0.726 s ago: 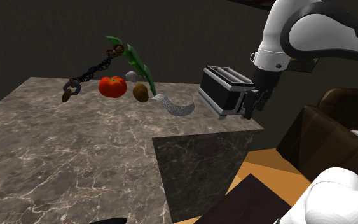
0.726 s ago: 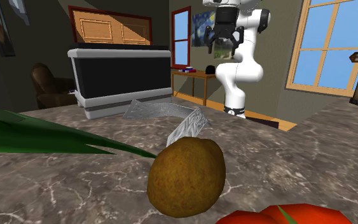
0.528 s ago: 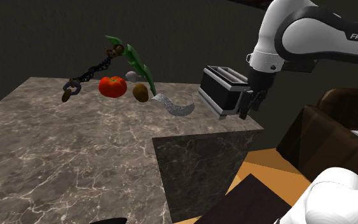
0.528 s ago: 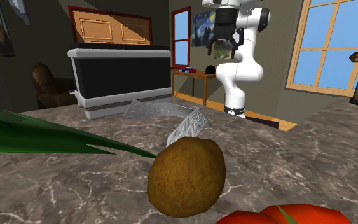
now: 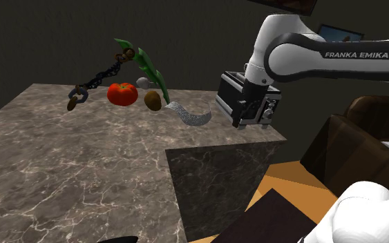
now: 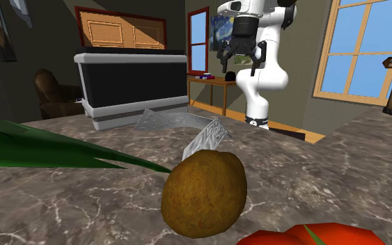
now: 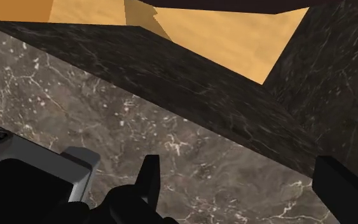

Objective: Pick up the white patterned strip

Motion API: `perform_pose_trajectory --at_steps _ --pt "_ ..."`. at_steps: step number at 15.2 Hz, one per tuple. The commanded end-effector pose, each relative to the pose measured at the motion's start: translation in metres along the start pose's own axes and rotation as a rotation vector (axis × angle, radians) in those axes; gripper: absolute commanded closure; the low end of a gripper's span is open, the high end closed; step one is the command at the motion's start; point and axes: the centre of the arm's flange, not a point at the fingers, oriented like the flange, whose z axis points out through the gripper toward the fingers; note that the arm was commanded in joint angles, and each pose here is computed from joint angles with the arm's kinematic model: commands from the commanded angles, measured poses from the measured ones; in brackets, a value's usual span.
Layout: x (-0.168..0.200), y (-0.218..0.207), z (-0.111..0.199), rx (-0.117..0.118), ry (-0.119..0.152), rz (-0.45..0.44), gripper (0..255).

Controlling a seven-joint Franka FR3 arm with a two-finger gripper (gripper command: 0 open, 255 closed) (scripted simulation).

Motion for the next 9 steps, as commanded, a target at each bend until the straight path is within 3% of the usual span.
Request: perform_pose_trajectory --at_steps 1,9 --pt "0.024 -0.005 0.013 0.001 0.033 -0.004 0" --pt "0.104 -0.023 0.047 0.002 0.15 -0.02 0"
